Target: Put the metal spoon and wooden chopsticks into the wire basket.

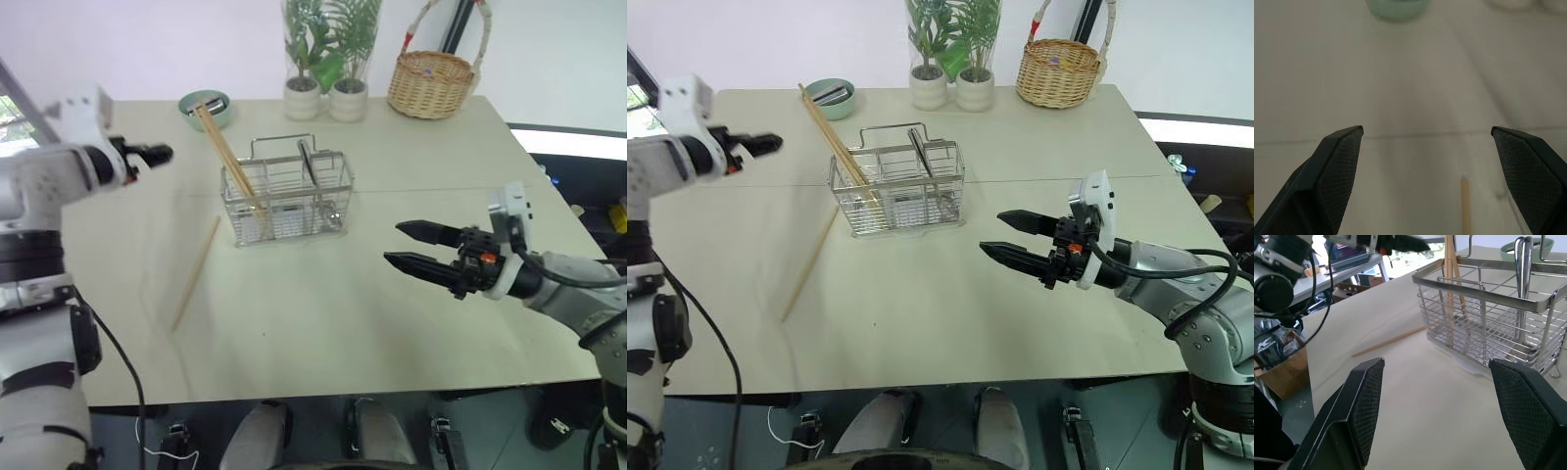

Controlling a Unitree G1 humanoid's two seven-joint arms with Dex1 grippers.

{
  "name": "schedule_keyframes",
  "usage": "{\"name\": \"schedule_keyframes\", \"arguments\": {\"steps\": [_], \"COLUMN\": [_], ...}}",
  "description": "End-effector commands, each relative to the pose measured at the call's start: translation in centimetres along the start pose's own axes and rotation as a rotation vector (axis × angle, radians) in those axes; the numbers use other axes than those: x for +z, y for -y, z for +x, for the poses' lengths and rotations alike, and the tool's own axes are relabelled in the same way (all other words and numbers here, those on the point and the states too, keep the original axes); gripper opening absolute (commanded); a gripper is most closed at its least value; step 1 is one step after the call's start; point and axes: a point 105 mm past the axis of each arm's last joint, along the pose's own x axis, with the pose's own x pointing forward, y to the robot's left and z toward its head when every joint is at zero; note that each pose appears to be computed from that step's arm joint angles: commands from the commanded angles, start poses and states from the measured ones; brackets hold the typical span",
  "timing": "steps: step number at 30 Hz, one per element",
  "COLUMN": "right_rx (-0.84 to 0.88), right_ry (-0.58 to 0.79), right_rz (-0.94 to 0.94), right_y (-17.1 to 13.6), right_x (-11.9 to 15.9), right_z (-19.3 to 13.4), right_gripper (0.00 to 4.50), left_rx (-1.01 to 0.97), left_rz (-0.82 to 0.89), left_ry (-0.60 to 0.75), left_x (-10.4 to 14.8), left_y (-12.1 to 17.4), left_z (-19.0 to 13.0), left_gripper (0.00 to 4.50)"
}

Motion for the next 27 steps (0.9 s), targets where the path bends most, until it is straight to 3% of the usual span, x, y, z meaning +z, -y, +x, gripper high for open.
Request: {"name": "schedule_keyframes", "arguments": {"steps": [1,4,9,23,27], "right_rx": [0.023,0.029,0.035,0.043,0.035], "right_ry": [0.013,0.015,0.010,0.024,0.026], "right_rz": [-0.024,-0.017,-0.008,-0.014,-0.013], "right_y": [-0.6,-0.8,-1.3,-2.1,-2.1], "right_x": [0.5,0.5,0.1,0.4,0.3], "right_z": [0.3,0.4,0.3,0.1,0.1], "right_gripper": [3.52,3.52,3.52,3.52,3.52], "left_rx": [-0.019,-0.045,-0.082,-0.100,-0.120], "left_rz": [0.050,0.053,0.057,0.100,0.093], "left_ry": [-0.089,-0.188,-0.258,-0.364,-0.351], "left_x": [-2.1,-5.1,-7.4,-9.7,-9.1], "left_y": [1.5,2.4,3.4,4.3,4.7], "left_z": [0.6,1.7,2.6,6.0,6.3], "left_gripper": [4.42,4.42,4.42,4.42,2.51]}}
